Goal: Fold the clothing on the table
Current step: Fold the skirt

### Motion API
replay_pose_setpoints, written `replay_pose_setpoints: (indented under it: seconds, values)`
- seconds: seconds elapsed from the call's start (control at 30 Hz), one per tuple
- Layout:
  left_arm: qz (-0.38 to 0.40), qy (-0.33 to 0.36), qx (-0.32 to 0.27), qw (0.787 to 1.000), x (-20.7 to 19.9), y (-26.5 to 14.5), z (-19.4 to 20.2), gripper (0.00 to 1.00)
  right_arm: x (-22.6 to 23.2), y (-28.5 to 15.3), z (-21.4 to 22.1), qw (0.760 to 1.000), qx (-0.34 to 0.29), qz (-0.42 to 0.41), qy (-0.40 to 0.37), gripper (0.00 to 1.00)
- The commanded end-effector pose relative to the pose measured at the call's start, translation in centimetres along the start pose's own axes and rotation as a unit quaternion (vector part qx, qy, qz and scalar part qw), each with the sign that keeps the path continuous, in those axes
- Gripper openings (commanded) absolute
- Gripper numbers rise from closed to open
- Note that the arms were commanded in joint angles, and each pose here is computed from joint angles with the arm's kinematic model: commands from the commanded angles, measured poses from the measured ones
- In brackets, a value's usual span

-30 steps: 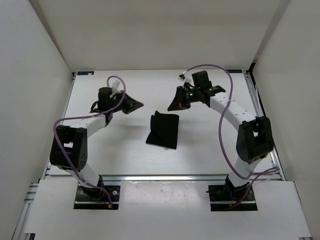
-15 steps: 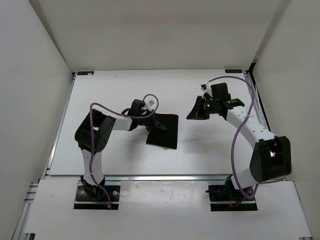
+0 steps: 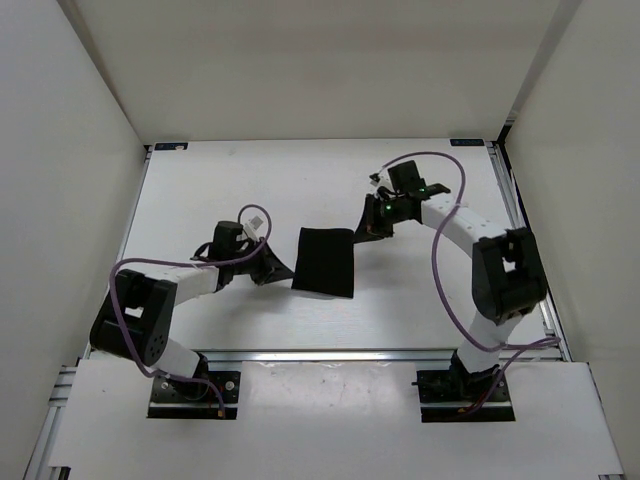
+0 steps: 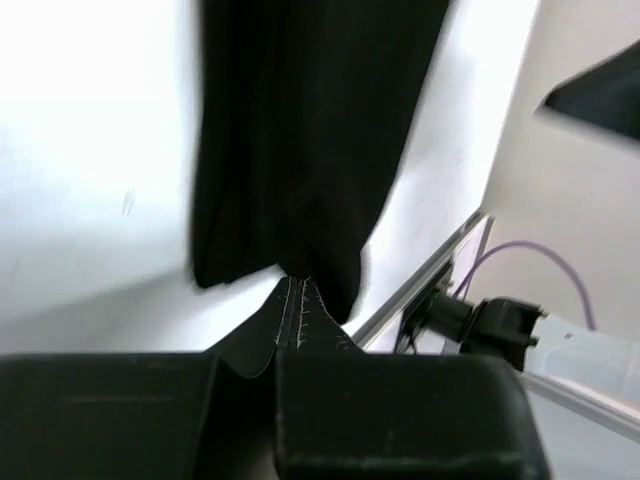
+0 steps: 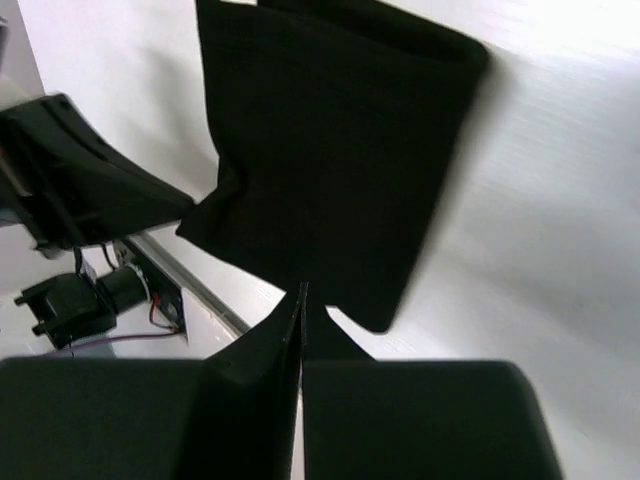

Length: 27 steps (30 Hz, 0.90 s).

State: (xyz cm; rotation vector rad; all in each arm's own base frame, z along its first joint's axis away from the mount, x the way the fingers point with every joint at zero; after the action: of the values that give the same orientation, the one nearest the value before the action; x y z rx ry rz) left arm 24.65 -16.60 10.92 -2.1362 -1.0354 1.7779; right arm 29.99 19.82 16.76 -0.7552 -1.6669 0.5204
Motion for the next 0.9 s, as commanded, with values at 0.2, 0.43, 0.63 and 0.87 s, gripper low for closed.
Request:
replay_pose_setpoints:
  seconds: [0.2,0.43,0.63,0.87]
  values:
    - [-0.023,-0.01,-0.027,0.999,1.0,-1.3,-0.5,0.0,6.0,5.9,-0.3,0.989,0.108,-0.078,-0.067,0.0]
    - [-0.029,-0.023,-0.079,0.996,1.6,-4.0,-3.5,0.0,6.8,10.5,4.4,0.973,0.202,-0.09,-0.068,0.0]
    - [-0.032,-0.046,-0.093,0.994,2.4,-4.8,-3.7,0.0,5.8,12.6,6.9,0.967,0.237,-0.074,-0.063,0.0]
    - [-0.038,-0.049,-0.094,0.994,2.8,-4.8,-3.2,0.0,3.3,15.1,7.6,0.967,0.242,-0.004,-0.076,0.0]
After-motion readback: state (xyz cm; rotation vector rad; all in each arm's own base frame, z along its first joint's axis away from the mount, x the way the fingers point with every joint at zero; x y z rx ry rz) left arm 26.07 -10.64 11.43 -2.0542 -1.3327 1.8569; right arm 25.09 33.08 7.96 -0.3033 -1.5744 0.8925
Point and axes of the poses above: each gripper's point midway between its finger pads, its own y axis out along the fingers, its own x axis along the line the jaws close on, z = x × y, the point moved 7 cm from there along -y, back along the fingers, and after that the axes turned 4 degrees about y, right-handed, at the moved point
